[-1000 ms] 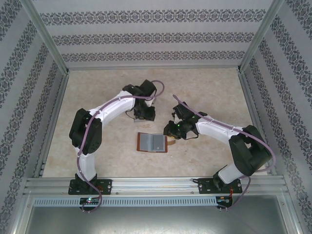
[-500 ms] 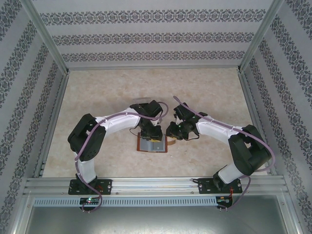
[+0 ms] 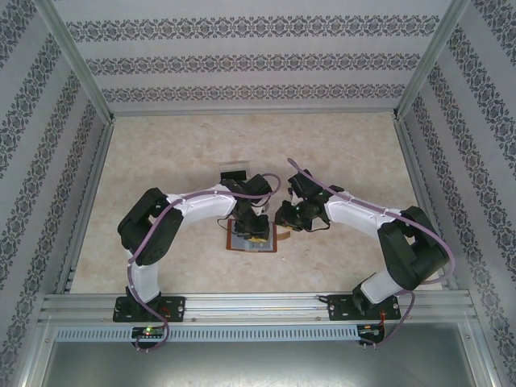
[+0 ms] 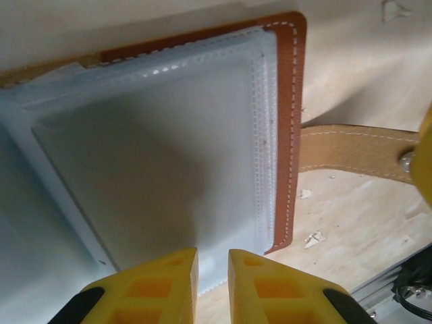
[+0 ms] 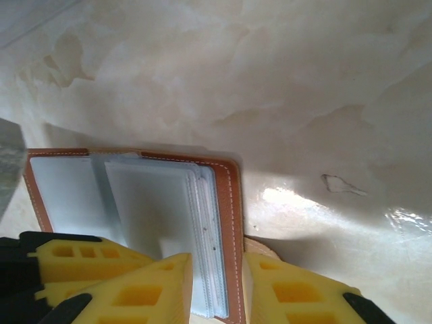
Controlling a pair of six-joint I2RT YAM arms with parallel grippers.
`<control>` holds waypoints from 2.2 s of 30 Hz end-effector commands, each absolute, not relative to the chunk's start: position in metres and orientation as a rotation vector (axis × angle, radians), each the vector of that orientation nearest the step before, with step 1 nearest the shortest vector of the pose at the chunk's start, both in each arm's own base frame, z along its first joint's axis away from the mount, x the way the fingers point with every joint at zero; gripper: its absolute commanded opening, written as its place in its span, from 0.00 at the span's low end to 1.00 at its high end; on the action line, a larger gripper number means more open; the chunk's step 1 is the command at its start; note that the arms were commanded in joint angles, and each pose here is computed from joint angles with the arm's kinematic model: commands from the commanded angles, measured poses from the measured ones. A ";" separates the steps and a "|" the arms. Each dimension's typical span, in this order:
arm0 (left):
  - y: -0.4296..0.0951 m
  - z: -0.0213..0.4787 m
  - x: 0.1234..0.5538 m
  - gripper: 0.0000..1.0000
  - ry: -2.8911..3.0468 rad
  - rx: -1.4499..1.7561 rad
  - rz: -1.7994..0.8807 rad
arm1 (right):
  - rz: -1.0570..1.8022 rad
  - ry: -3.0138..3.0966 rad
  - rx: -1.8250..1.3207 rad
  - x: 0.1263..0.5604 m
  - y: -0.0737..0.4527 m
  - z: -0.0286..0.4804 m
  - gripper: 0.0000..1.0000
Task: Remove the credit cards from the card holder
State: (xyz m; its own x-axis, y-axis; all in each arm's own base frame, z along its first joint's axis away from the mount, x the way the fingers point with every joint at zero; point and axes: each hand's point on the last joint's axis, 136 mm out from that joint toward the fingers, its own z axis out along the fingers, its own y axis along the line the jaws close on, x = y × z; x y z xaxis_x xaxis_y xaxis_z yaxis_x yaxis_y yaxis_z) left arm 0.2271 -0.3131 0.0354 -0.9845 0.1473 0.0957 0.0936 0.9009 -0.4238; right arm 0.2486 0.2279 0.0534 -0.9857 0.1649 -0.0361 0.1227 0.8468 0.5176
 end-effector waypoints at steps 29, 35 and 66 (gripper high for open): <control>-0.290 0.032 0.220 0.10 -2.996 -0.122 0.612 | 1.001 3.002 0.180 0.238 0.270 0.036 0.26; -0.291 0.031 0.218 0.10 -2.985 -0.115 0.640 | 1.011 3.003 0.185 0.238 0.273 0.035 0.27; -0.242 0.107 0.241 0.25 -3.223 0.011 0.877 | 1.116 2.967 0.154 0.242 0.302 0.051 0.29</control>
State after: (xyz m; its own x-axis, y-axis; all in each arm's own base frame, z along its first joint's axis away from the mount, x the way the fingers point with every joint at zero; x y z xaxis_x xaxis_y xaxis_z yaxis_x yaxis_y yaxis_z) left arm 0.2347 -0.2600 0.1085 -0.9871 0.0014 -0.1603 0.0855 0.8503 -0.5193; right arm 0.2391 0.2920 0.0479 -0.9946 0.0853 0.0589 0.1032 0.7580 0.6441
